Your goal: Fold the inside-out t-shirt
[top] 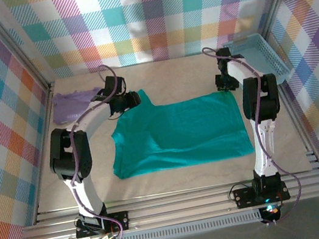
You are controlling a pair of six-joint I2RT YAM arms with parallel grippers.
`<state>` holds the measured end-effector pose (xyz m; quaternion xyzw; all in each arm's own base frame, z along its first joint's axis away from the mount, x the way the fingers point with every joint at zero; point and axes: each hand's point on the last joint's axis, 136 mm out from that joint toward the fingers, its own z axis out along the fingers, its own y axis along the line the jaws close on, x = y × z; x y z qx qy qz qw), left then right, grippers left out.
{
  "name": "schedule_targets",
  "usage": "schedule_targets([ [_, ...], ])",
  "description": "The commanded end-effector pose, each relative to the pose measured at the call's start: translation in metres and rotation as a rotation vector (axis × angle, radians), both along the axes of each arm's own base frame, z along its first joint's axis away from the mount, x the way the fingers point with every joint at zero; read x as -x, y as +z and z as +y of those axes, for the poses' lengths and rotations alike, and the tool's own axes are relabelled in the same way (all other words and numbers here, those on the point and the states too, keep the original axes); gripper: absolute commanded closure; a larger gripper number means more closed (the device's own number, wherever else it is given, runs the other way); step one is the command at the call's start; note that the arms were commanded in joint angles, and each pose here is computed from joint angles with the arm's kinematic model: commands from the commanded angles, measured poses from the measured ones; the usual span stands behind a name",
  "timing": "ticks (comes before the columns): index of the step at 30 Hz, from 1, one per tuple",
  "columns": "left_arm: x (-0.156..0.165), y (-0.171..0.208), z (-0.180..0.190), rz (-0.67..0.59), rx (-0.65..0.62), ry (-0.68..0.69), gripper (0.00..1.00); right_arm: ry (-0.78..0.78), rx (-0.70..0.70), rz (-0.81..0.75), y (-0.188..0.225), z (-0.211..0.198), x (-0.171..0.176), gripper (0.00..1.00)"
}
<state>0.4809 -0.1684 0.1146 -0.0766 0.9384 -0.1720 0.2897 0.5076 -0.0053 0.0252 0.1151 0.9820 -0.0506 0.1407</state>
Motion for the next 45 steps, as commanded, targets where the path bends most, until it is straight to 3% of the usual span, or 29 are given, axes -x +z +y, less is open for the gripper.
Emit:
schedule_targets([
  [1, -0.018, -0.007, 0.011, 0.024, -0.042, 0.002, 0.46, 0.008, -0.022, 0.044, -0.008, 0.000, 0.005, 0.74],
  [7, -0.056, -0.032, 0.023, 0.100, -0.116, 0.012, 0.48, 0.020, -0.035, 0.030, -0.005, 0.003, 0.003, 0.84],
  [15, -0.097, -0.062, 0.028, 0.172, -0.187, -0.003, 0.48, 0.035, -0.043, 0.026, -0.004, 0.005, 0.003, 0.87],
  [27, -0.114, -0.096, 0.025, 0.209, -0.205, -0.035, 0.52, 0.049, -0.068, 0.018, -0.003, 0.009, 0.003, 0.88],
  [34, -0.111, -0.113, 0.030, 0.242, -0.240, -0.036, 0.65, 0.050, -0.080, 0.020, -0.007, 0.012, 0.004, 0.88],
  [45, -0.119, -0.100, 0.025, 0.195, -0.222, -0.072, 1.00, 0.043, -0.064, -0.003, 0.001, 0.009, -0.005, 0.90],
])
